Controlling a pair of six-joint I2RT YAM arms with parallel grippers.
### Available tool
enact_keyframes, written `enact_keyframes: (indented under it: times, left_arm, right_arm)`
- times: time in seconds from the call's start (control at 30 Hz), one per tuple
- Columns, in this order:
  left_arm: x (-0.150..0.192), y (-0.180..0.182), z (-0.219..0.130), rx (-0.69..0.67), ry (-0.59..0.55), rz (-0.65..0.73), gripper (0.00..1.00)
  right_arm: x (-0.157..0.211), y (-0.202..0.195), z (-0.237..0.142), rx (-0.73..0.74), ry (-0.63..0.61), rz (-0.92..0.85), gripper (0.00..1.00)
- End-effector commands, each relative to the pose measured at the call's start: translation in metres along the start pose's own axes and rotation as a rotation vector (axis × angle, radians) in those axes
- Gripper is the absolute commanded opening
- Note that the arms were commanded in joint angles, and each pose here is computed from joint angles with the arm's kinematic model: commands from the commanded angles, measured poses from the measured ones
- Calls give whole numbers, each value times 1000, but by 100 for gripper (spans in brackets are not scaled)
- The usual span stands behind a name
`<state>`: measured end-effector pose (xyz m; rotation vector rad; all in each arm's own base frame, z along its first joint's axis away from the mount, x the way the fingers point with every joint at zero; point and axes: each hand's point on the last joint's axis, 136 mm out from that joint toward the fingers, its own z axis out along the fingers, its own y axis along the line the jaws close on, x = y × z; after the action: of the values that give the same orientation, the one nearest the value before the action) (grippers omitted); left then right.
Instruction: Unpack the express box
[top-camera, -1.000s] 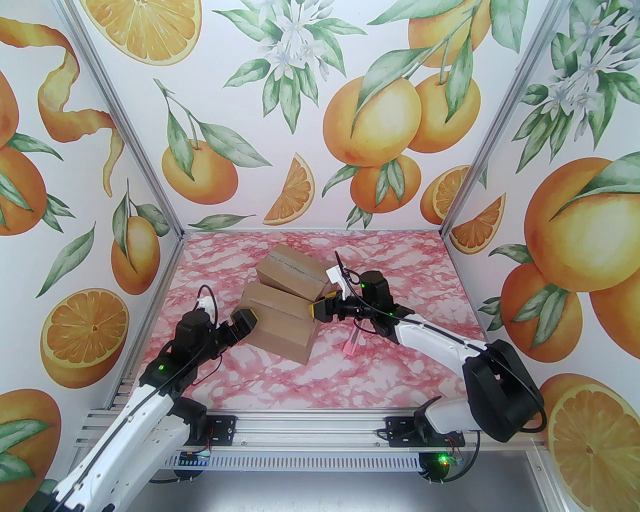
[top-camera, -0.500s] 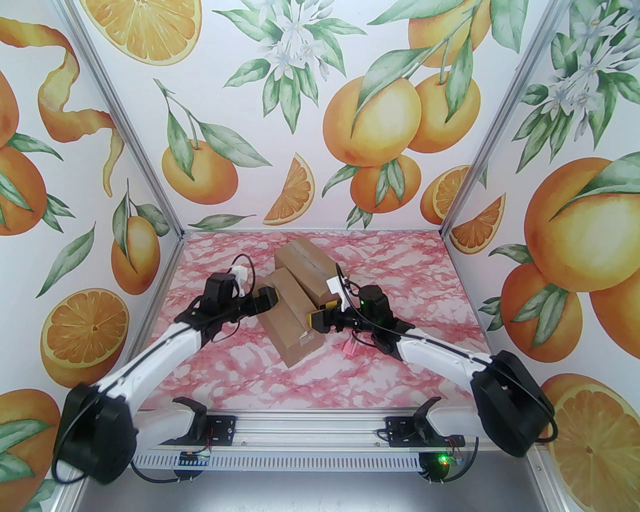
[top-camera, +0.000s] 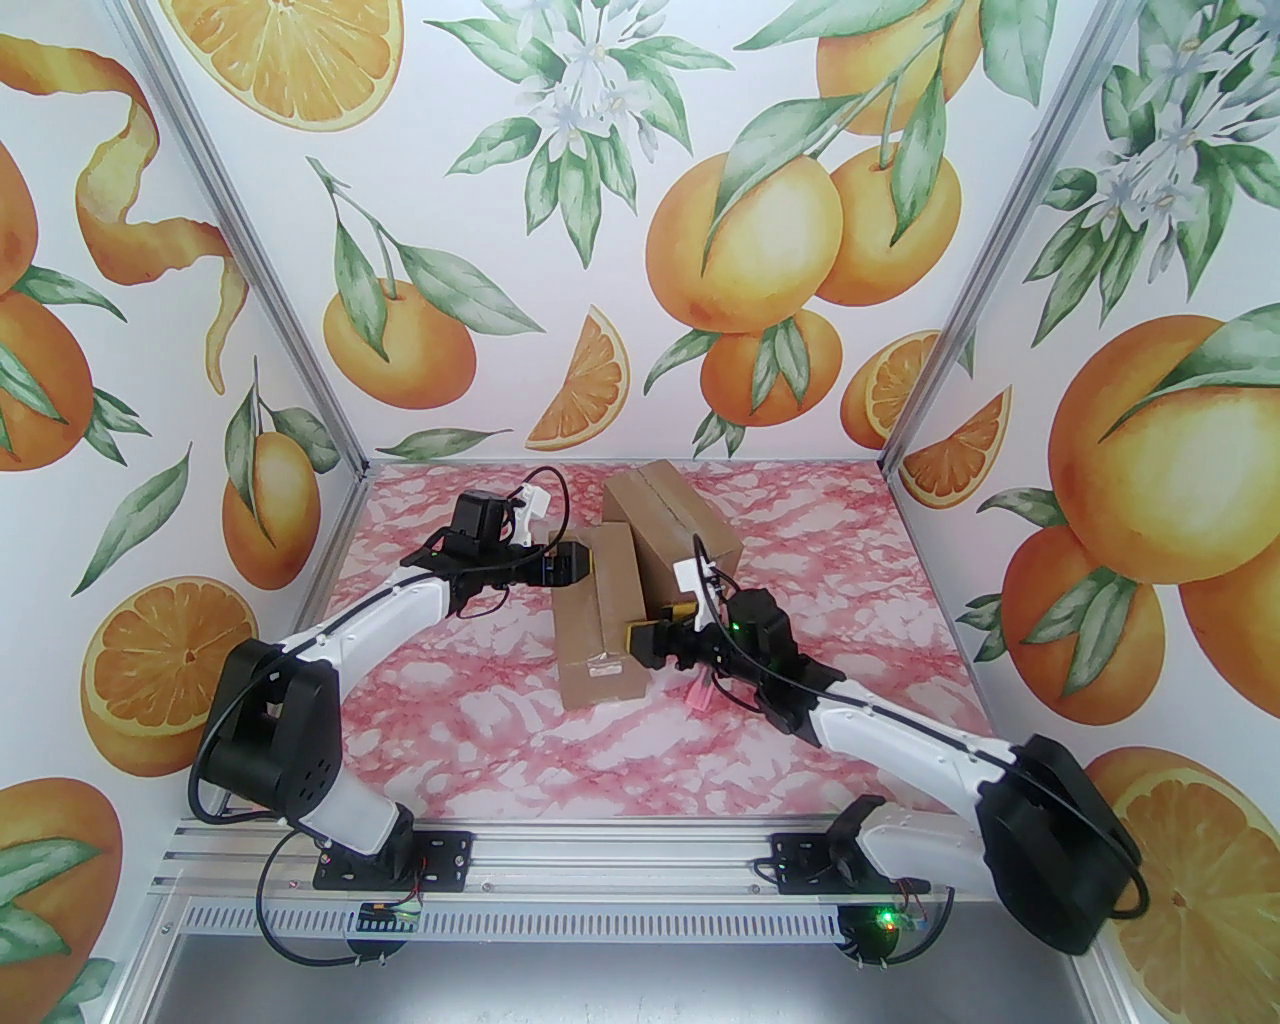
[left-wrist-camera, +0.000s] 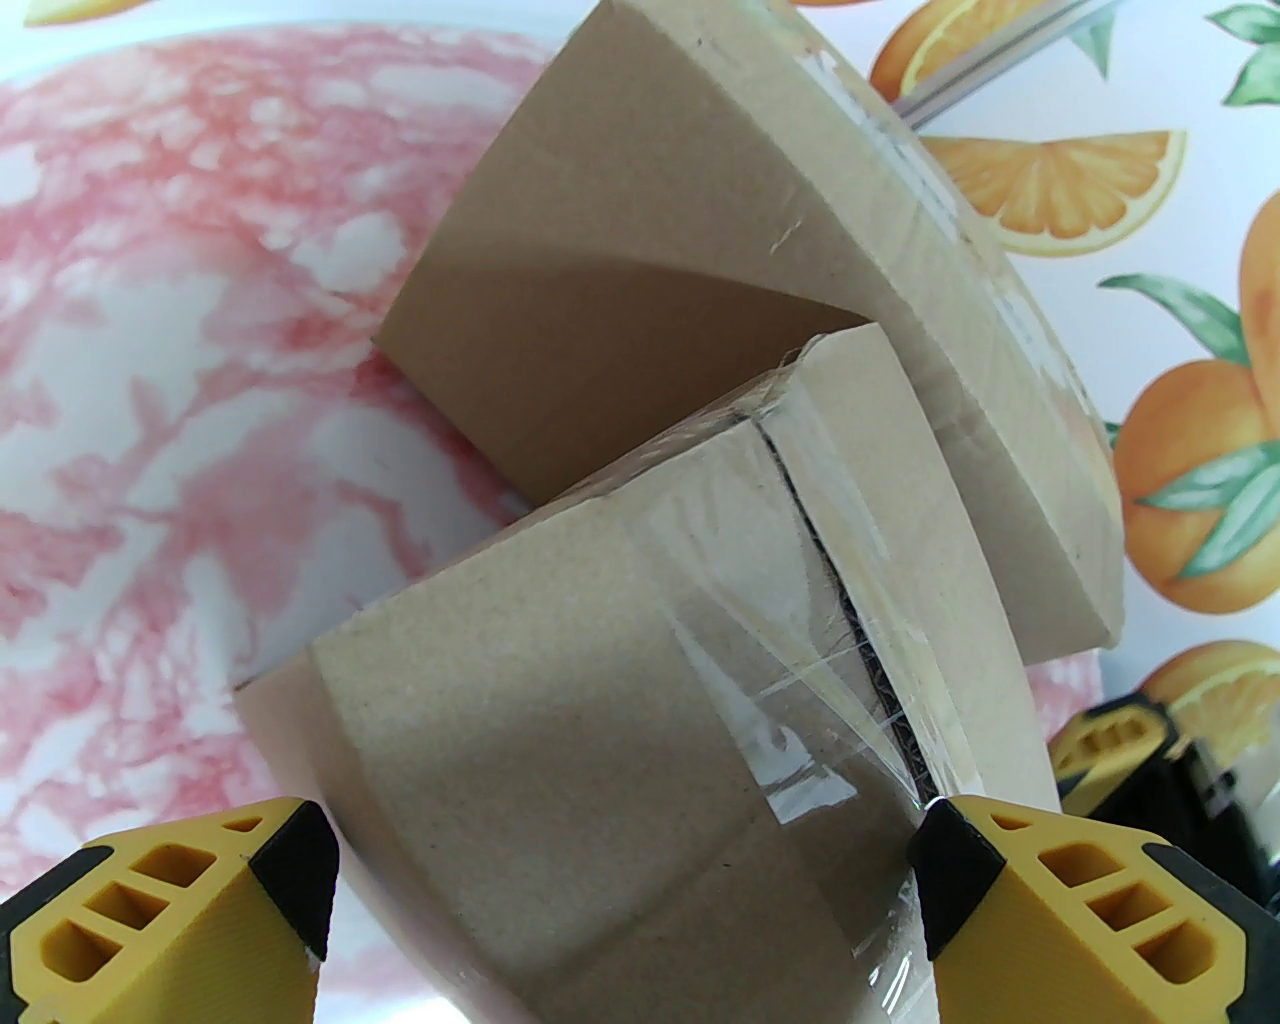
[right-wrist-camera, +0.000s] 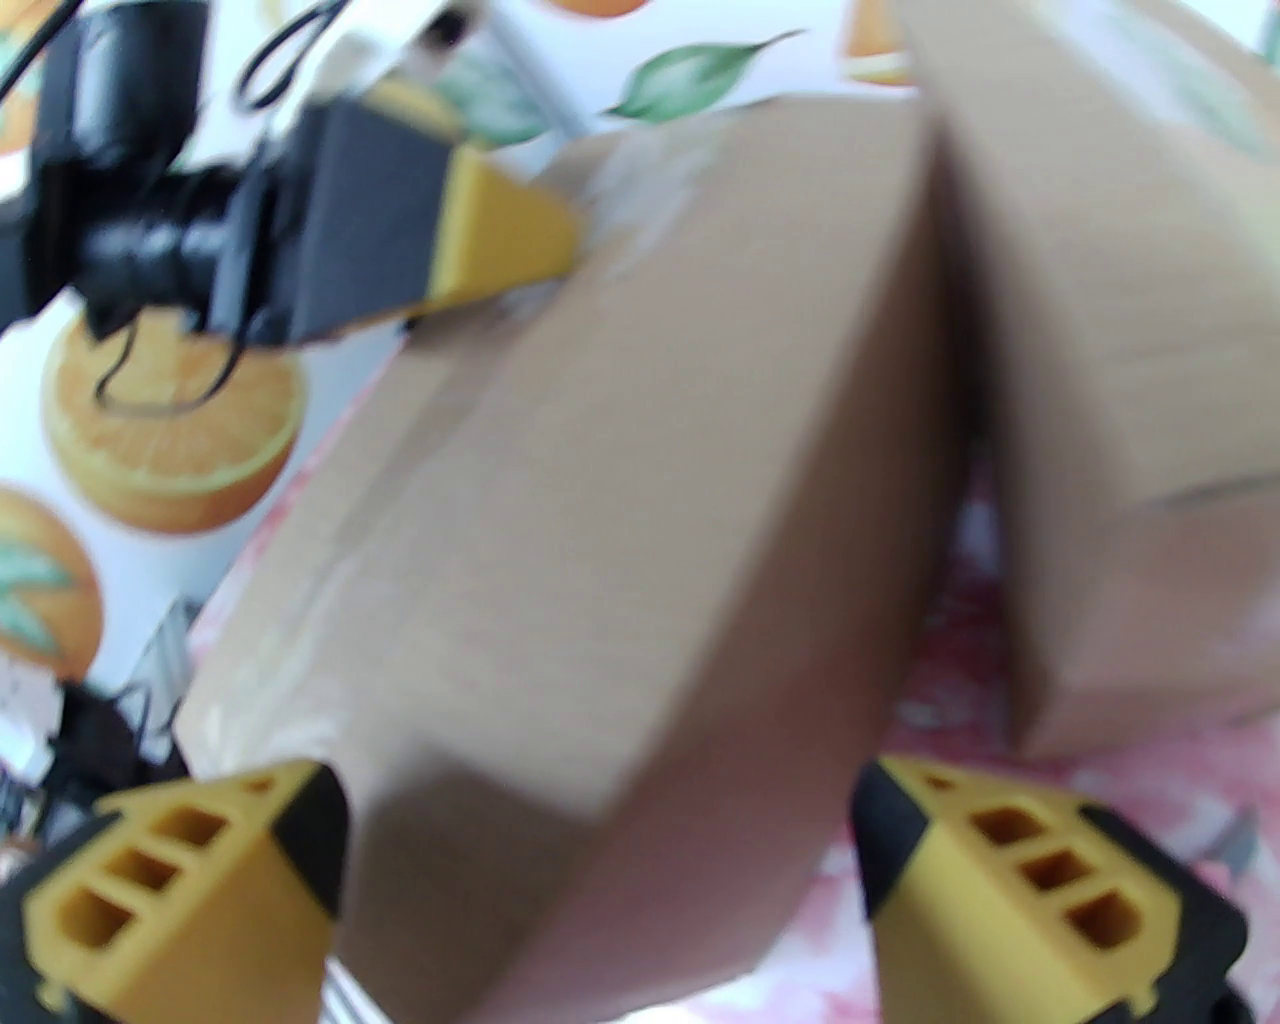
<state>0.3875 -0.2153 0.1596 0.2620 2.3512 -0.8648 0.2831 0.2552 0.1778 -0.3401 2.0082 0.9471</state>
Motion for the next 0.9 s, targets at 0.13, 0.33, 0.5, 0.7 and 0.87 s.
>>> enact_keyframes:
  times: [0.13, 0.33, 0.5, 0.7, 0.87]
  left_arm:
    - [-7, 9, -24, -67, -18, 72, 100]
    - [-12, 3, -47, -108, -47, 146, 100]
    - [-19, -5, -62, -116, -89, 199, 100]
    - [-26, -14, -71, -112, -135, 273, 100]
    - [-27, -23, -72, -105, -160, 323, 98]
  right_arm:
    - [-26, -17, -25, 194, -62, 57, 91]
    - [6, -51, -43, 402, 49, 195, 85]
    - [30, -72, -74, 582, 60, 240, 79]
    - [61, -105, -97, 803, 94, 302, 68]
    - [86, -119, -86, 880, 178, 340, 64]
